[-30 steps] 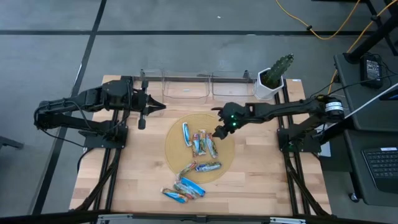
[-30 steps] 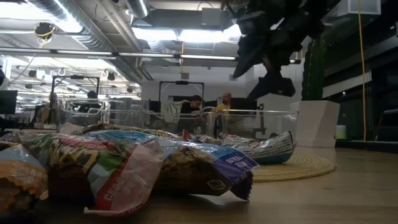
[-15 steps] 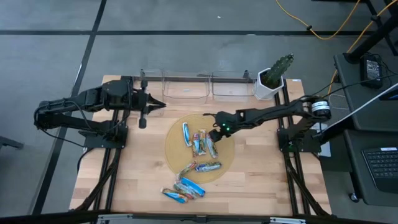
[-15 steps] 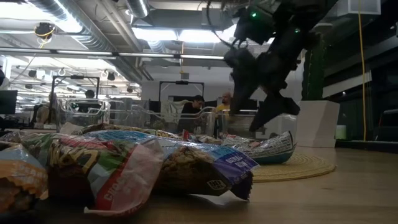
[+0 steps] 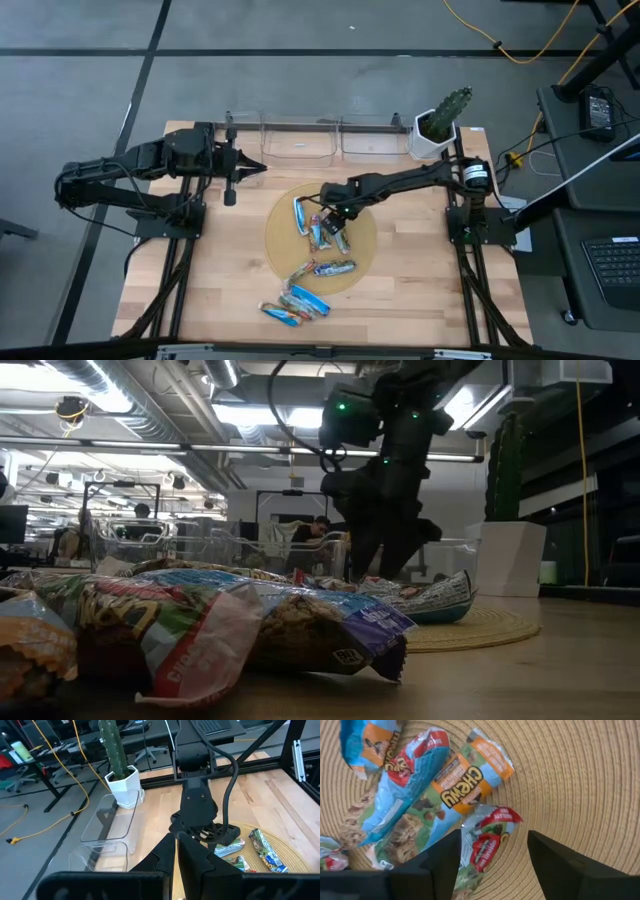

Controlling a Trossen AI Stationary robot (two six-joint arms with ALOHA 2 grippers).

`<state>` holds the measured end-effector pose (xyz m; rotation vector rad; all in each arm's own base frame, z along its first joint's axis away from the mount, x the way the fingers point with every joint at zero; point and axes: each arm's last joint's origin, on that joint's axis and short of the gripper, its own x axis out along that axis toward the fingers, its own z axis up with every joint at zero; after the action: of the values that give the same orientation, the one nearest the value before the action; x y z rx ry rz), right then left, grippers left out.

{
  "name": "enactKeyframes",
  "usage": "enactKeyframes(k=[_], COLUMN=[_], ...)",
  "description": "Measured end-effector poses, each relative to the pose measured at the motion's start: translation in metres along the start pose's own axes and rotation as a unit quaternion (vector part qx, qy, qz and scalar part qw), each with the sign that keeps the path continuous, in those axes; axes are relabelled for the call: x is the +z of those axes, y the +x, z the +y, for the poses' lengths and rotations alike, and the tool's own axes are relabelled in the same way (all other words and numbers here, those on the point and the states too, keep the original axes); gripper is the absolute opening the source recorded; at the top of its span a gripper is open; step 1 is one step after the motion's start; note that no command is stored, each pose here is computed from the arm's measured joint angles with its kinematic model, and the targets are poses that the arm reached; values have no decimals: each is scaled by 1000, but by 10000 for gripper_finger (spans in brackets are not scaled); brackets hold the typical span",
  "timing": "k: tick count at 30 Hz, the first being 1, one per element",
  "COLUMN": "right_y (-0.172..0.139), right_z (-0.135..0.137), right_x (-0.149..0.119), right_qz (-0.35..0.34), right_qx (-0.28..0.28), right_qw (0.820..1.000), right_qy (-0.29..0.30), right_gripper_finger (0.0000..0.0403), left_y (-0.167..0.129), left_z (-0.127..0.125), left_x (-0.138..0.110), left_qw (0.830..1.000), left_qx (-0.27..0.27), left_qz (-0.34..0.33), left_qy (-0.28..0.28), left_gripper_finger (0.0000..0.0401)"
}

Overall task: Pick and place Granola Bars by type
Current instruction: Put the red granola bar into the right transparent bin

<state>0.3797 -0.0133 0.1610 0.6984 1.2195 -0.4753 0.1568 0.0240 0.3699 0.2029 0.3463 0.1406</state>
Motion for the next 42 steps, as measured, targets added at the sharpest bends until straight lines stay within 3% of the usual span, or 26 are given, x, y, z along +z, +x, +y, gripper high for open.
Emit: enactKeyframes(k=[19,29,35,42], right_y=[1,1,-13,-61], right_z=[-2,0,0,-4], right_x=[-1,1,0,-6], right_qz=[4,-7,-11,-42], right_qx=[-16,-6,-2,0], right_qw=[1000,999,999,998], right_qy=[-16,-37,-43,-54], right_gripper_finger=[122,13,6,4], left_y=[0,0,0,0], left_z=[0,0,0,0], left_x=[0,0,0,0], left_qw=[1000,1000,1000,1000], left_qx=[0,0,0,0], left_qz=[0,-1,-1,-1], left_qy=[3,3,3,3], left_gripper_finger=[15,15,15,15])
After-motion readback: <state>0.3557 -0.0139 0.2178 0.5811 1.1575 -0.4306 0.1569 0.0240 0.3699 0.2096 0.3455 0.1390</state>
